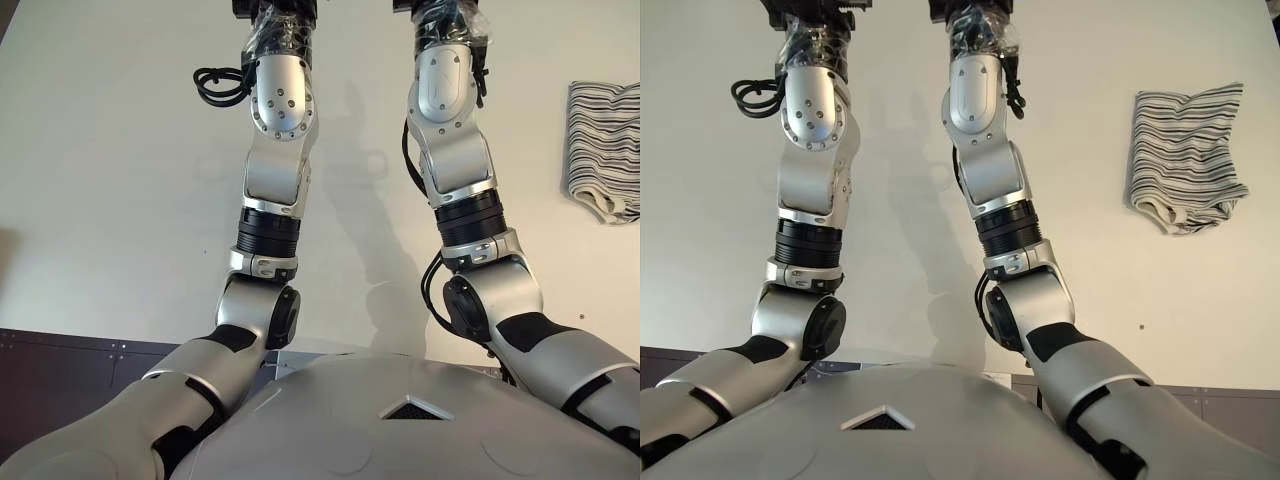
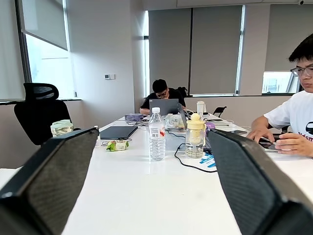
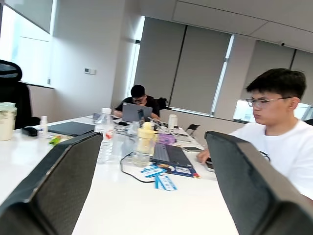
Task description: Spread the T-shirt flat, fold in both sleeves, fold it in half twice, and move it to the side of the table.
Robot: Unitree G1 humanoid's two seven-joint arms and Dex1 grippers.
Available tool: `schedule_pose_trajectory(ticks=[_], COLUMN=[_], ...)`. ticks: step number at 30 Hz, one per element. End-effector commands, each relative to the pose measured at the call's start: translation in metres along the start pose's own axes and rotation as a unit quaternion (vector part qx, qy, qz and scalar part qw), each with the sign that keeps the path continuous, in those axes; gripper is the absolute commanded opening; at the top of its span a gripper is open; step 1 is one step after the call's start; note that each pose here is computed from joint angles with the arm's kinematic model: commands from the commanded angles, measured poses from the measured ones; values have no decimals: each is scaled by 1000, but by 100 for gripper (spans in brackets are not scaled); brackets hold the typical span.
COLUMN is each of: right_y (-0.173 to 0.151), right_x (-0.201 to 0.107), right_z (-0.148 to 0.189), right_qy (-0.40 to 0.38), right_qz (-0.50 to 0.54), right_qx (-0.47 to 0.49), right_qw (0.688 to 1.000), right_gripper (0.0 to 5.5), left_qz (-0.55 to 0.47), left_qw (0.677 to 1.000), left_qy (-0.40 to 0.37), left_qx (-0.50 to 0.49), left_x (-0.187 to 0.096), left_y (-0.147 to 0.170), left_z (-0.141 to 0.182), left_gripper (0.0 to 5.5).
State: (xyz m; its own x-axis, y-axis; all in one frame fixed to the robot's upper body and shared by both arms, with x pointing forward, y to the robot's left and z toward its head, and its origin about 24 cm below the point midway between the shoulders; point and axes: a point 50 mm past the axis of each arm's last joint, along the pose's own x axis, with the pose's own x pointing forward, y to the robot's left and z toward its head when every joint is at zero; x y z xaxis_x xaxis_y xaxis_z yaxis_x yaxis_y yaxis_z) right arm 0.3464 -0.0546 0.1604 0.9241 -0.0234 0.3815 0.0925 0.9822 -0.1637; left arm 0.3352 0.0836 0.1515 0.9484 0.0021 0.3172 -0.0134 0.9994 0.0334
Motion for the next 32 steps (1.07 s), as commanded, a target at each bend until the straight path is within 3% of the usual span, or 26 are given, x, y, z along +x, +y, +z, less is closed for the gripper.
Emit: schedule_pose_trajectory(ticks=[1, 8, 13, 16, 21, 24, 32], right_y=[1, -5, -8, 2, 23, 15, 16], right_x=[-6, -31, -1, 3, -6, -4, 14], right_z=[4, -4, 7, 9, 12, 11, 21], right_qy=[-7, 20, -25, -12, -23, -27, -43], right_qz=[-16, -43, -28, -23, 76, 66, 37], right_qx=[1, -4, -22, 2, -4, -17, -6], right_qw=[1000, 999, 999, 1000, 997, 997, 998], right_gripper=[380, 380, 380, 380, 380, 380, 380], left_qz=[4, 4, 4, 41, 105, 94, 107], left_qw=[1000, 999, 999, 999, 994, 995, 994], left_qy=[7, 39, 41, 30, 27, 8, 16], left_qx=[-9, -15, -6, -20, -29, -18, -27], left_x=[-4, -9, -12, -10, -15, -12, -5], left_y=[2, 3, 7, 6, 10, 7, 13], left_z=[1, 4, 4, 6, 0, 4, 1], left_gripper=[352, 352, 407, 407, 407, 361, 358])
